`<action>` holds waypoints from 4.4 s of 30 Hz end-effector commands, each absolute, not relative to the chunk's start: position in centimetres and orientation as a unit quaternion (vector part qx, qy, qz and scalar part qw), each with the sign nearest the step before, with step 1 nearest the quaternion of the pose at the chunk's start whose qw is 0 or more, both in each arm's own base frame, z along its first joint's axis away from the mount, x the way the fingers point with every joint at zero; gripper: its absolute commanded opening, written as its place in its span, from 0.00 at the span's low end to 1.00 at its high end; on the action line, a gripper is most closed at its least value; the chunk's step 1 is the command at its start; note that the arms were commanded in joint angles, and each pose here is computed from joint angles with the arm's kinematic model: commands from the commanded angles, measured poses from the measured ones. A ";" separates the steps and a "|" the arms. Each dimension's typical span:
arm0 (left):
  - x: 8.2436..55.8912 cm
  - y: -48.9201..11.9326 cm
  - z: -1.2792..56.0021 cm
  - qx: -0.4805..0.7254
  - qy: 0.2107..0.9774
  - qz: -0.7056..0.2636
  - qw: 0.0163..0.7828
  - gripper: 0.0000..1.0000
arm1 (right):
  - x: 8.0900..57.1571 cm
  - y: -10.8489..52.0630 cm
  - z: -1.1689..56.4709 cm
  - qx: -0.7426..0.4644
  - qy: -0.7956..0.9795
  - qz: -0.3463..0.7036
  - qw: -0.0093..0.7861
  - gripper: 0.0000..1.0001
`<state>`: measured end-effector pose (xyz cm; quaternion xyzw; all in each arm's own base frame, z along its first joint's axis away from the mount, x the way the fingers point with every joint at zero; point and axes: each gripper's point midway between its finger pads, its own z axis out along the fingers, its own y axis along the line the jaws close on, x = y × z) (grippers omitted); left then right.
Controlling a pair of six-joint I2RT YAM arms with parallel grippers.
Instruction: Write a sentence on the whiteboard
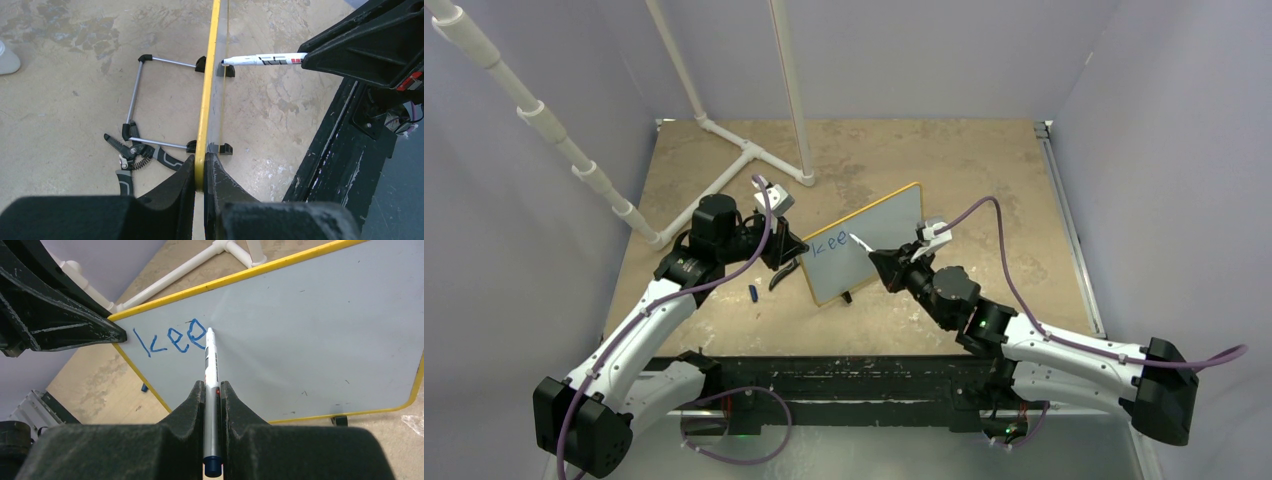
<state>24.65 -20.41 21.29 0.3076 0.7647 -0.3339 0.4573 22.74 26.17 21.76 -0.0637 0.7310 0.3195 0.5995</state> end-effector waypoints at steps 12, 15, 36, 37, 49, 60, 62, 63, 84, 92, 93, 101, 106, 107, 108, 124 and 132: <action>24.8 -20.5 22.4 0.321 0.746 -0.333 0.479 0.00 | 23.7 26.2 22.8 -0.047 0.726 0.310 0.612 0.00; 24.8 -20.5 22.4 0.320 0.746 -0.332 0.480 0.00 | 23.5 26.2 21.8 -0.049 0.735 0.308 0.602 0.00; 24.7 -20.5 22.5 0.320 0.745 -0.333 0.481 0.00 | 22.4 25.8 17.7 -0.051 0.774 0.299 0.556 0.00; 24.7 -20.5 22.4 0.321 0.745 -0.333 0.481 0.00 | 22.4 25.8 18.0 -0.050 0.771 0.302 0.558 0.00; 24.8 -20.5 22.5 0.320 0.746 -0.332 0.481 0.00 | 22.0 25.6 23.3 -0.049 0.713 0.351 0.604 0.00; 24.8 -20.6 22.3 0.321 0.746 -0.334 0.478 0.00 | 23.0 26.2 24.9 -0.041 0.691 0.353 0.630 0.00; 24.8 -20.6 22.3 0.321 0.746 -0.335 0.478 0.00 | 23.1 26.1 24.9 -0.038 0.690 0.352 0.632 0.00; 24.8 -20.6 22.3 0.321 0.746 -0.335 0.478 0.00 | 23.2 26.1 24.9 -0.036 0.690 0.351 0.632 0.00; 24.7 -20.7 22.3 0.322 0.745 -0.336 0.478 0.00 | 24.2 25.4 23.2 -0.006 0.712 0.316 0.626 0.00; 24.7 -20.6 22.4 0.321 0.745 -0.336 0.478 0.00 | 24.0 25.1 22.0 -0.006 0.727 0.305 0.615 0.00; 24.7 -20.6 22.4 0.321 0.745 -0.336 0.479 0.00 | 24.0 25.2 21.8 -0.008 0.728 0.306 0.613 0.00; 24.7 -20.6 22.4 0.322 0.745 -0.336 0.478 0.00 | 23.6 25.8 21.0 -0.022 0.735 0.312 0.602 0.00; 24.7 -20.6 22.4 0.321 0.745 -0.335 0.479 0.00 | 23.2 26.1 20.7 -0.034 0.734 0.321 0.597 0.00; 24.7 -20.6 22.4 0.321 0.745 -0.336 0.479 0.00 | 23.2 26.1 20.7 -0.038 0.734 0.323 0.597 0.00; 24.7 -20.6 22.4 0.321 0.745 -0.335 0.479 0.00 | 23.1 26.3 20.7 -0.042 0.733 0.326 0.596 0.00; 24.8 -20.6 22.4 0.319 0.746 -0.335 0.478 0.00 | 22.7 25.9 21.6 -0.040 0.720 0.339 0.604 0.00; 25.1 -20.7 23.1 0.313 0.745 -0.338 0.482 0.30 | 22.3 24.8 22.5 -0.035 0.718 0.336 0.609 0.00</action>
